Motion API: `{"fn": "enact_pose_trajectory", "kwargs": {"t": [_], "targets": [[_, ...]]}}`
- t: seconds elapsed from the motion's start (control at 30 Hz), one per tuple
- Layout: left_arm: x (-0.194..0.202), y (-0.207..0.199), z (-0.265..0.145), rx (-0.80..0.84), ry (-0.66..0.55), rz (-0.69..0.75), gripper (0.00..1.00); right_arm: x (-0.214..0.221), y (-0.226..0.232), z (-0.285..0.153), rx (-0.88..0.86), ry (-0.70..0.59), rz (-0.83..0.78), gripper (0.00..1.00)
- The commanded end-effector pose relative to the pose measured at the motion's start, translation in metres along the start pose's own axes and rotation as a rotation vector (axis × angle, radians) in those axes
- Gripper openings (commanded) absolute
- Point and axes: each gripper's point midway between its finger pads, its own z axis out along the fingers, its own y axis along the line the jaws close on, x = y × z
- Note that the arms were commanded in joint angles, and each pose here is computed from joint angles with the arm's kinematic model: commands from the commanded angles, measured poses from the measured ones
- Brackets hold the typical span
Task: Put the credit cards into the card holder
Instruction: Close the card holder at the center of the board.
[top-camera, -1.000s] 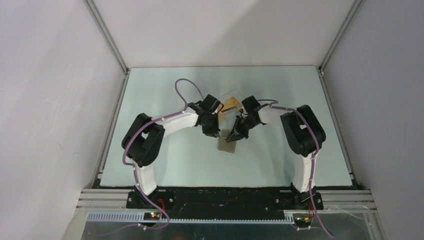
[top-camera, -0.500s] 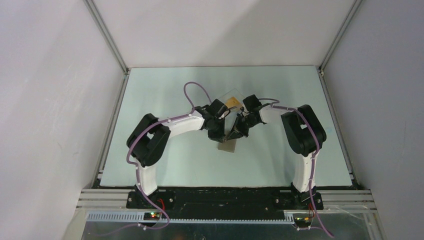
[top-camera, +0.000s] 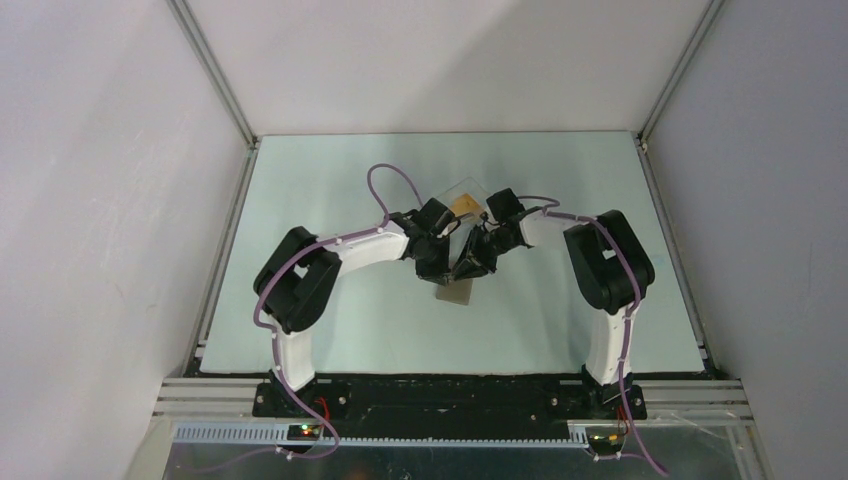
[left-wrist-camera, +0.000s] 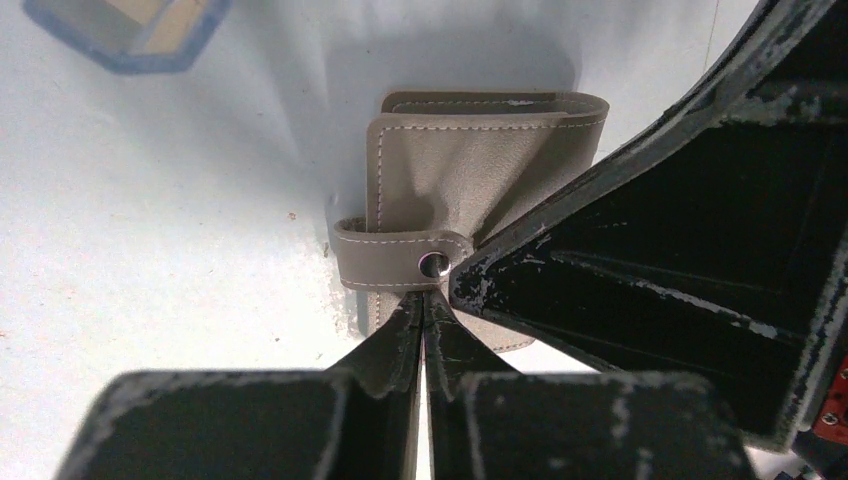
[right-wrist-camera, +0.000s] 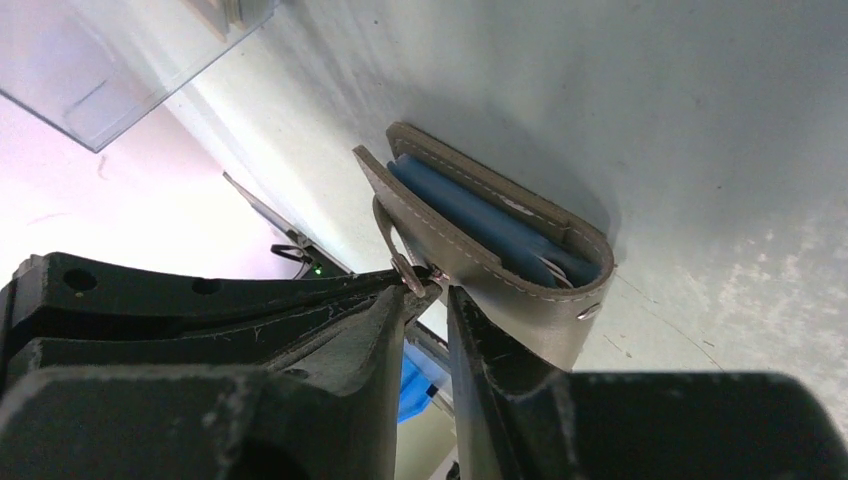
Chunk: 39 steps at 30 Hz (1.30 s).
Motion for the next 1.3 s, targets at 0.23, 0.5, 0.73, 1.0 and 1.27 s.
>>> {"fn": "enact_pose_trajectory", "kwargs": {"t": [0.23, 0.5, 0.73, 1.0, 1.27], "targets": [[-0.01, -0.008, -0.01, 0.022, -0.046, 0.022, 0.05, 0.004, 0.021, -0.019, -0.131, -0.014, -0.021, 0.28], [-0.017, -0.015, -0.022, 0.049, -0.076, 0.042, 0.06, -0.006, 0.027, -0.008, -0.184, -0.008, 0.021, 0.24], [-0.014, -0.014, -0.015, 0.045, -0.056, 0.039, 0.06, -0.006, 0.013, -0.001, -0.139, 0.002, 0.062, 0.19], [-0.011, -0.01, -0.015, 0.037, -0.052, 0.042, 0.06, 0.002, 0.002, -0.006, -0.078, -0.002, 0.028, 0.22], [-0.01, -0.01, -0.012, 0.036, -0.046, 0.04, 0.06, 0.005, -0.001, -0.003, -0.065, 0.011, 0.035, 0.22]]}}
